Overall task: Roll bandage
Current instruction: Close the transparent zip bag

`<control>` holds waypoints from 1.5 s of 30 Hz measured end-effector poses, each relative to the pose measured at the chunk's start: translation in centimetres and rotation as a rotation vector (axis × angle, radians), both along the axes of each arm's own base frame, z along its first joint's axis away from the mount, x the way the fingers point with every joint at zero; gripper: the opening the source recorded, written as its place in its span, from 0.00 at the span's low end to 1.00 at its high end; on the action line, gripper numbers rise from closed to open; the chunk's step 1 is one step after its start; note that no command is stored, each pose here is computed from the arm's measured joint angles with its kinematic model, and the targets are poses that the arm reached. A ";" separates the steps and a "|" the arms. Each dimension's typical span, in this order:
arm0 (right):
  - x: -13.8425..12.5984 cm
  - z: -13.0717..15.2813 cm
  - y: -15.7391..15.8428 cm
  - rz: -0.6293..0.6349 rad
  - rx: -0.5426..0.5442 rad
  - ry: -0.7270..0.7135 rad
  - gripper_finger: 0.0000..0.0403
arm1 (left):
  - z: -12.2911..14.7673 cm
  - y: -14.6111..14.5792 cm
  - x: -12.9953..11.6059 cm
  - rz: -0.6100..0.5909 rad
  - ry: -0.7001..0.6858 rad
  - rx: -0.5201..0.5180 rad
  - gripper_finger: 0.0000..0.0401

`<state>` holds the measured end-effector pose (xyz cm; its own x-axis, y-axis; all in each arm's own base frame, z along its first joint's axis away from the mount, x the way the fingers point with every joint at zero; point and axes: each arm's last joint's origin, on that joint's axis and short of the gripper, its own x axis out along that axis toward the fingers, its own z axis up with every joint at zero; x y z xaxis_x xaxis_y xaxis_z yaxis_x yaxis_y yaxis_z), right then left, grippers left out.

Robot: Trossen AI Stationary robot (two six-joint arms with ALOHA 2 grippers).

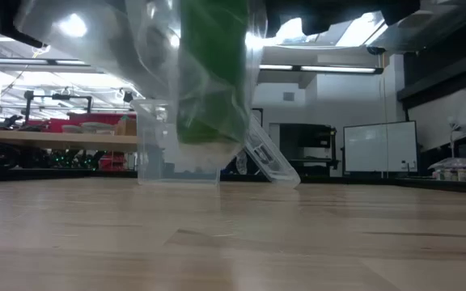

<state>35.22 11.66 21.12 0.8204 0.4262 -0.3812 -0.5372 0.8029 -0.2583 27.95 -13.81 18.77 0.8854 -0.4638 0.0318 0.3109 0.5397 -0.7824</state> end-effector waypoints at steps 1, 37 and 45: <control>0.0 0.0 0.0 0.005 0.004 -0.005 0.66 | 0.0 0.0 0.0 0.000 -0.004 0.006 0.00; -1.7 -2.4 -0.5 -0.021 -0.010 0.352 0.01 | 0.3 1.9 0.8 0.251 -0.068 0.126 0.21; -2.5 -2.2 -2.2 -0.159 0.078 0.516 0.01 | 0.0 2.3 0.9 0.261 -0.075 0.242 0.26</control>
<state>32.70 9.47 18.89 0.5916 0.3556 -0.7236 -0.4488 0.8908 0.0709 28.89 -11.53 18.73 0.9743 -0.2244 0.0183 0.1899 0.7752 -0.6025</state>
